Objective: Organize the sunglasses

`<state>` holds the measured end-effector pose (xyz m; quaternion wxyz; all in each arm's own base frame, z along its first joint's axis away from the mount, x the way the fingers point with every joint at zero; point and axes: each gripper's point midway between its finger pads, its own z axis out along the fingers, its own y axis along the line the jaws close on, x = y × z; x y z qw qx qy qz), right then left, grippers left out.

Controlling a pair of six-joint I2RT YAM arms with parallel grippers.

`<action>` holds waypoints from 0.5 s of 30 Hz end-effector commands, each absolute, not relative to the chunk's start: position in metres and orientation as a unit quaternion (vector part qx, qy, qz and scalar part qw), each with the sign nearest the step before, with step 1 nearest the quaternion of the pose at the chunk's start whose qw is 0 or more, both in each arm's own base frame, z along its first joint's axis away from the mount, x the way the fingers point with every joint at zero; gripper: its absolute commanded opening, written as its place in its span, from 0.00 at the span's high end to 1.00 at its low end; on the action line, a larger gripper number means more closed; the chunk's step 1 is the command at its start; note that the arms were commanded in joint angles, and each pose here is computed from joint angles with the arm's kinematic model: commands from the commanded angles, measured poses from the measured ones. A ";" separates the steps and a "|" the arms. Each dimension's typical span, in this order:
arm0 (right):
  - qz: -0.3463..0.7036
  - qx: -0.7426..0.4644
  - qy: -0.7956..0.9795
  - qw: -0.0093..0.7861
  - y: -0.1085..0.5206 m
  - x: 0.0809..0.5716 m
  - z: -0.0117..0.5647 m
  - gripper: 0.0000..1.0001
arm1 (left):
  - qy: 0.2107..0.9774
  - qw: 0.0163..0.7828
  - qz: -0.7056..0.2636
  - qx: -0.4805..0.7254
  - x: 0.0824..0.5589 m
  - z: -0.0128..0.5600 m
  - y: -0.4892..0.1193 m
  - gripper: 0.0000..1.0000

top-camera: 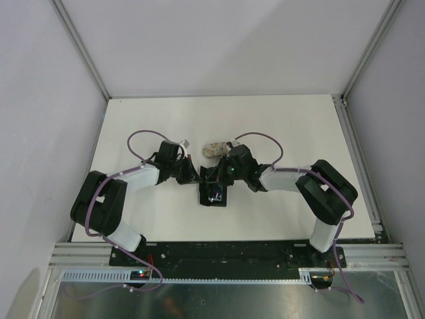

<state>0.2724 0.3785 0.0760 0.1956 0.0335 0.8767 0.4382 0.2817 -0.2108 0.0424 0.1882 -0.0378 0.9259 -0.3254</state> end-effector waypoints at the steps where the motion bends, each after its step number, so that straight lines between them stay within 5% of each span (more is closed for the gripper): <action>1: 0.469 0.039 0.857 0.210 0.383 0.279 0.091 1.00 | 0.911 0.216 -0.350 -0.031 0.298 0.064 -0.219 1.00; 15: 0.490 0.053 0.846 0.203 0.377 0.277 0.075 1.00 | 0.910 0.216 -0.352 -0.031 0.298 0.066 -0.220 1.00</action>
